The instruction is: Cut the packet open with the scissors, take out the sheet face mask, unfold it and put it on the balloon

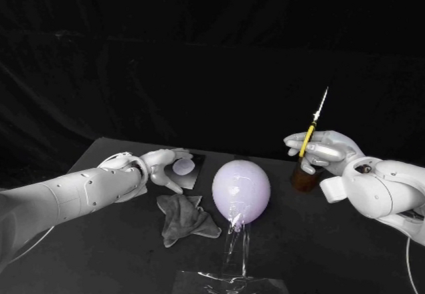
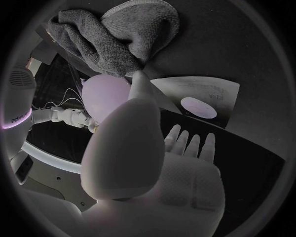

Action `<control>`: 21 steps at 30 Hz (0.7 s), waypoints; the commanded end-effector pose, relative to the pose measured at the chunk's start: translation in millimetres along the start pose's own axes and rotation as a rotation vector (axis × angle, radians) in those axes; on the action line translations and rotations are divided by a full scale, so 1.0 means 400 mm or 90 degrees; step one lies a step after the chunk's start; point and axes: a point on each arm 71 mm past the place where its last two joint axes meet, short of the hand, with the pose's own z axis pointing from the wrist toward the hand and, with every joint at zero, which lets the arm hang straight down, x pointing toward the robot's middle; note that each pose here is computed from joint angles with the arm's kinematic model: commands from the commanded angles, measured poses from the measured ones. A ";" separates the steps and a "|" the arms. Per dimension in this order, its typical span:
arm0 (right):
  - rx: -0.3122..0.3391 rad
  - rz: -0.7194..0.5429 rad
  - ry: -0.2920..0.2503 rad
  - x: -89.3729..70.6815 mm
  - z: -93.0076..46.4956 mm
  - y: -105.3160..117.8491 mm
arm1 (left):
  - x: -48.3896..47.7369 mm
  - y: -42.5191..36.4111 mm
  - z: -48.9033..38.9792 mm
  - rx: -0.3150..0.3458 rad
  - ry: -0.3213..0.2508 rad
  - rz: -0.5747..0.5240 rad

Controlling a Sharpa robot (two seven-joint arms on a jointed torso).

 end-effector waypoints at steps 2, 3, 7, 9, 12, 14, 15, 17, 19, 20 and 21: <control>0.002 -0.007 0.018 0.010 -0.002 0.001 | 0.011 0.002 0.015 -0.026 0.039 -0.004; 0.002 -0.007 0.019 0.011 -0.002 0.001 | 0.011 0.002 0.017 -0.028 0.041 -0.006; 0.004 -0.008 0.022 0.013 -0.002 -0.001 | 0.014 0.001 0.029 -0.038 0.048 -0.014; 0.005 -0.008 0.023 0.015 -0.002 -0.002 | 0.015 0.002 0.034 -0.045 0.054 -0.017; 0.007 -0.008 0.024 0.015 -0.002 -0.003 | 0.018 0.004 0.041 -0.055 0.066 -0.021; 0.007 -0.008 0.024 0.016 -0.002 -0.004 | 0.020 0.004 0.045 -0.060 0.072 -0.023; 0.008 -0.008 0.024 0.016 -0.001 -0.004 | 0.021 0.004 0.047 -0.061 0.074 -0.024; 0.008 -0.008 0.024 0.016 -0.001 -0.005 | 0.022 0.003 0.050 -0.064 0.078 -0.025; 0.009 -0.008 0.025 0.017 0.000 -0.005 | 0.024 0.003 0.054 -0.068 0.085 -0.027; 0.009 -0.008 0.026 0.018 0.000 -0.005 | 0.025 0.003 0.054 -0.070 0.088 -0.028; 0.009 -0.008 0.026 0.019 0.000 -0.006 | 0.025 0.003 0.055 -0.073 0.090 -0.029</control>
